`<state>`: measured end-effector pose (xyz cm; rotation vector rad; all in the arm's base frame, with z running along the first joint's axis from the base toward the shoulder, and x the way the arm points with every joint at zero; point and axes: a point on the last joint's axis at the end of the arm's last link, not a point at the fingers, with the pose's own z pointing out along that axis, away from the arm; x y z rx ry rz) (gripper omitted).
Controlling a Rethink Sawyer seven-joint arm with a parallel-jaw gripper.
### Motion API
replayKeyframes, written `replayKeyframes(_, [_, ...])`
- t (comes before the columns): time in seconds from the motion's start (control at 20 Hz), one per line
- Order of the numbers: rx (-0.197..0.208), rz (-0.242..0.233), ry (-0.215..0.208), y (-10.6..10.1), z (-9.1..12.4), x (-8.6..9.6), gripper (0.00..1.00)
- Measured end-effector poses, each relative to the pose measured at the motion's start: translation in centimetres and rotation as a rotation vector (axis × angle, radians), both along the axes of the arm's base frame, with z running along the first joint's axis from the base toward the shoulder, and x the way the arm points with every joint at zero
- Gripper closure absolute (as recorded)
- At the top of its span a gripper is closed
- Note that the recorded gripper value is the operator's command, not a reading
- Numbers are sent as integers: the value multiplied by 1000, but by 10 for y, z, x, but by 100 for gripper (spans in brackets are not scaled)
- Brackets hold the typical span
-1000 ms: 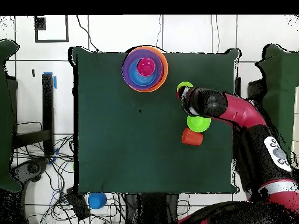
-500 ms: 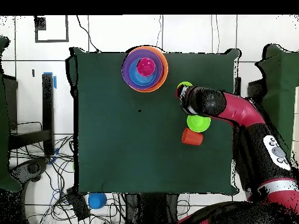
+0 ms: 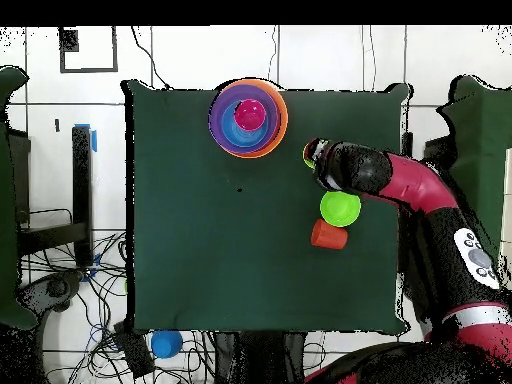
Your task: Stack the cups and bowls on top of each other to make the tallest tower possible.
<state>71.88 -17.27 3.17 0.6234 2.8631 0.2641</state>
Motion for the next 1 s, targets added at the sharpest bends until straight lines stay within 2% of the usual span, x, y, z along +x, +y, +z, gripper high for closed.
replayKeyframes(0.6, [1, -33, -26, -16, -12, 17, 0])
replayKeyframes(1.0, [5, -49, -25, -27, -13, 13, 0])
